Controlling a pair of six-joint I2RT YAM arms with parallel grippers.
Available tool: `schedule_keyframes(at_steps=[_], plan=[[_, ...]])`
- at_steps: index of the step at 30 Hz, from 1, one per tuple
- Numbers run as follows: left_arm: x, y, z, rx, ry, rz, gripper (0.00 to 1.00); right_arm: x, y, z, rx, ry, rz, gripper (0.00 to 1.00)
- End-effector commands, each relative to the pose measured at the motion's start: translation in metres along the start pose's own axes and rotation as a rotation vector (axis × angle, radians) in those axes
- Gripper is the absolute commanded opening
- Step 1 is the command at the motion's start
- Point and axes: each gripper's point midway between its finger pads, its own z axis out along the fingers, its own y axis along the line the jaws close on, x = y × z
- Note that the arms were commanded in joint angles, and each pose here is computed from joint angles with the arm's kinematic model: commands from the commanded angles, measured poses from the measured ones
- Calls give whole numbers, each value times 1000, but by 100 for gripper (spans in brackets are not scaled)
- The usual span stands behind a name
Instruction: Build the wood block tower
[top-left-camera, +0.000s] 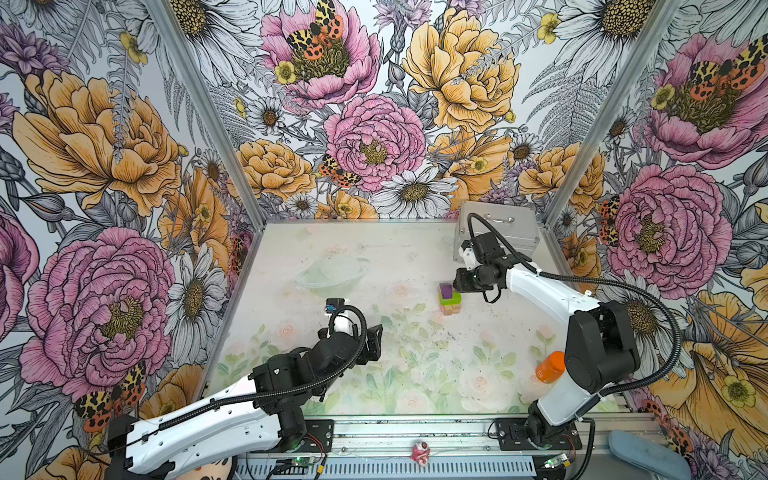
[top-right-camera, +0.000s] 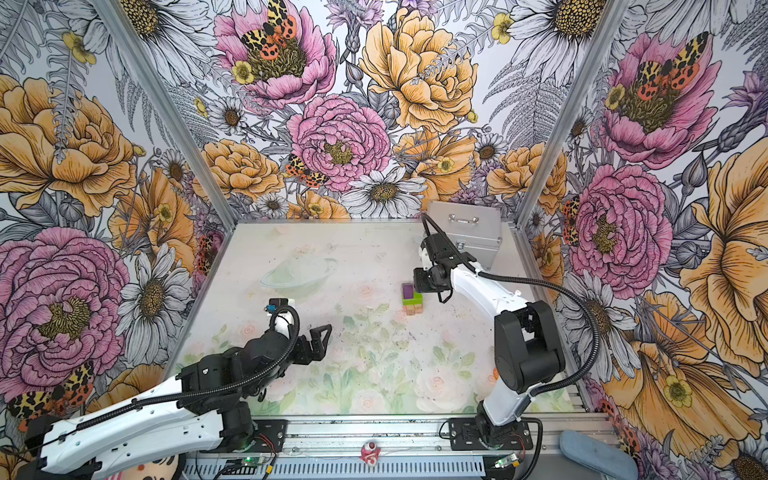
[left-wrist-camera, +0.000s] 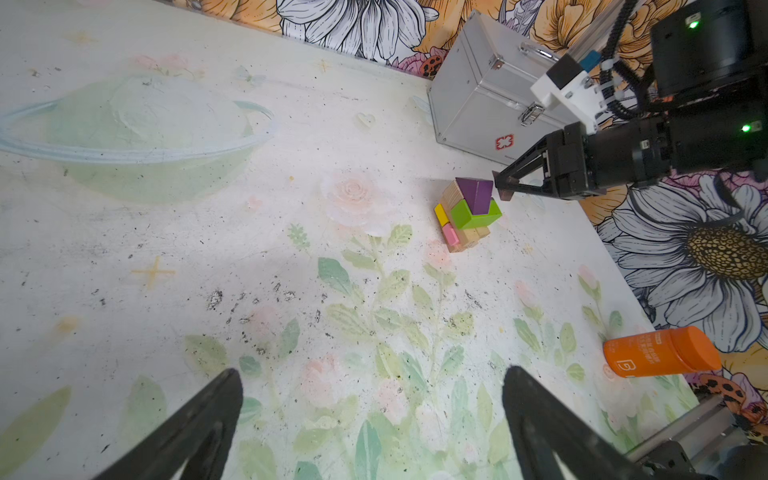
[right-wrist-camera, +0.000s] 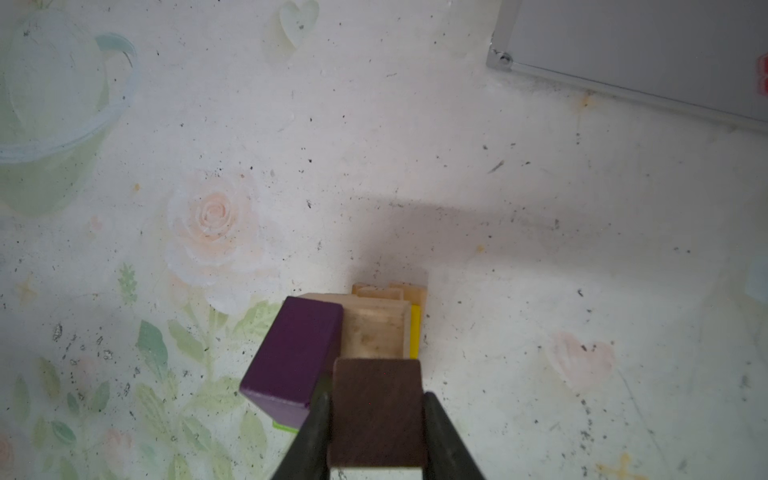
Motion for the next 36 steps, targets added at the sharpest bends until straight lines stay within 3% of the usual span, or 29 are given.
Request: schedule_keyframes(at_steps=[1,36], plan=[[-10,-7,-4,32,-19,-11,99,-12,2,2,-14,-22,-5,34],[-8,-5,-4,29,-18,-12,99,-7,3,8,-23,-1,-1,38]])
